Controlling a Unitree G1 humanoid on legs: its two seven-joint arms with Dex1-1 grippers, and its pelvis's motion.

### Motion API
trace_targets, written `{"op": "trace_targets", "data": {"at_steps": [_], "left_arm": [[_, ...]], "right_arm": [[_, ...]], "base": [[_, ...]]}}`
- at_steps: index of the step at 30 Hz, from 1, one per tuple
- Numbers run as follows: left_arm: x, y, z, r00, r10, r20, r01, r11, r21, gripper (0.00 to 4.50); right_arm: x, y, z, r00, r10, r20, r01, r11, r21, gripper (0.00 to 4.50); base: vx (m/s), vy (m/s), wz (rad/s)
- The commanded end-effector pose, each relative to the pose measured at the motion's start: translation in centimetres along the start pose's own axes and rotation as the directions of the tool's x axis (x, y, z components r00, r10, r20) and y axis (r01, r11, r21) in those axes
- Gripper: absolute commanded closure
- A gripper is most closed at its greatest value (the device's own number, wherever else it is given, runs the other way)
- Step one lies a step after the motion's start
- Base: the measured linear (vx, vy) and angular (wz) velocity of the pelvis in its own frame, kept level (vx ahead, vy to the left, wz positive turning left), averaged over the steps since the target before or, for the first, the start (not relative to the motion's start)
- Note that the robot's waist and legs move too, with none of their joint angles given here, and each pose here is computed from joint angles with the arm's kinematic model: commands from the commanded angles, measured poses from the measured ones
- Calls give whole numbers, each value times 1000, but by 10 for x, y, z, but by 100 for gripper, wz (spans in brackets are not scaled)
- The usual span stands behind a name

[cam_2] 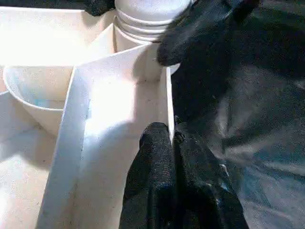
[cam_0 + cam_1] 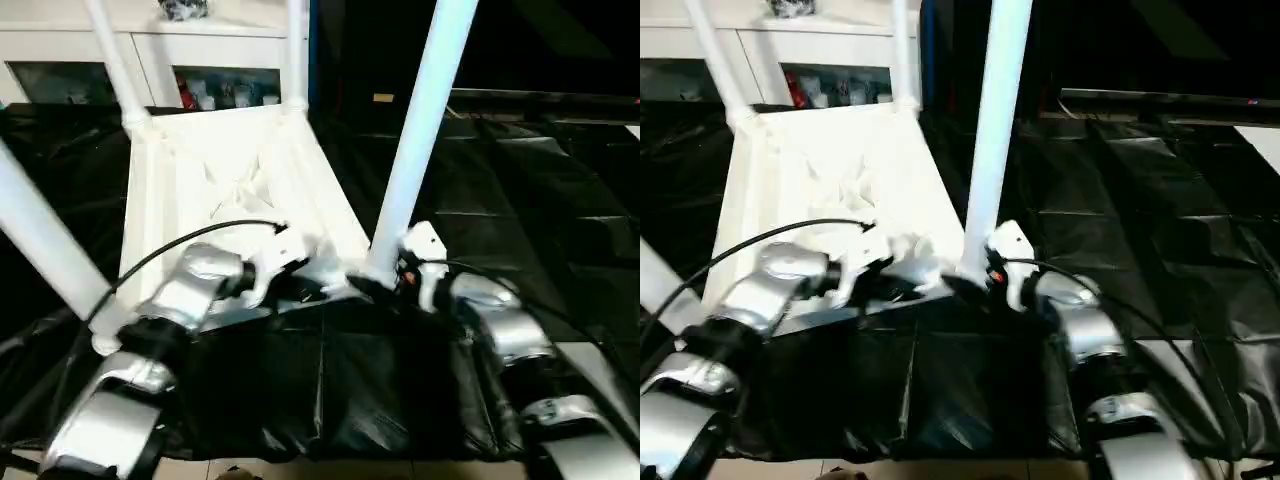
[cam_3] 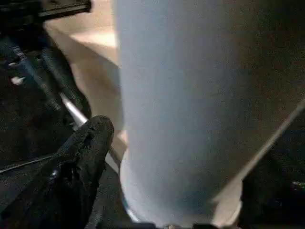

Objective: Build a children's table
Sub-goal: Rotate leg to tighten

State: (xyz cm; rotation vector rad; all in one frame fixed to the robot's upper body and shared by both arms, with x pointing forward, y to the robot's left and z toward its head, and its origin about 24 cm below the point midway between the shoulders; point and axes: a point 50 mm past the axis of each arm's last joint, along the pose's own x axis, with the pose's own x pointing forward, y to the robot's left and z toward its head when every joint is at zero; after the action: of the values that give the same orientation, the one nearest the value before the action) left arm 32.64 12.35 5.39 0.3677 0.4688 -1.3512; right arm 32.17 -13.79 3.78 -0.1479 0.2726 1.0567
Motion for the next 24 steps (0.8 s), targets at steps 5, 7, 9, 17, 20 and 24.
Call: {"op": "trace_targets", "data": {"at_steps": [5, 7, 9, 17, 20, 24], "left_arm": [[6, -17, -1, 981, -190, 30, 189, 982, 24, 450], [2, -17, -4, 981, -194, 13, 194, 981, 25, 450], [0, -16, -5, 980, -199, 6, 199, 980, 25, 450], [-6, -16, -9, 976, -216, -20, 216, 976, 19, 450], [-6, -16, -9, 975, -221, -21, 221, 975, 18, 450], [-5, -17, -9, 975, -221, -19, 222, 975, 15, 450]], "right_arm": [[4, 12, 1, 973, 220, -72, -224, 974, -40, 57], [3, 11, 0, 964, 253, -82, -256, 966, -23, 57], [2, 11, 0, 960, 266, -86, -269, 963, -15, 82], [4, 13, 0, 946, 315, -82, -315, 949, 16, 146], [5, 14, -1, 941, 329, -83, -328, 944, 22, 169], [6, 14, -1, 943, 325, -76, -324, 946, 28, 178]], "base": [[0, 0, 0], [0, 0, 0], [0, 0, 0], [0, 0, 0], [0, 0, 0], [0, 0, 0]]}}
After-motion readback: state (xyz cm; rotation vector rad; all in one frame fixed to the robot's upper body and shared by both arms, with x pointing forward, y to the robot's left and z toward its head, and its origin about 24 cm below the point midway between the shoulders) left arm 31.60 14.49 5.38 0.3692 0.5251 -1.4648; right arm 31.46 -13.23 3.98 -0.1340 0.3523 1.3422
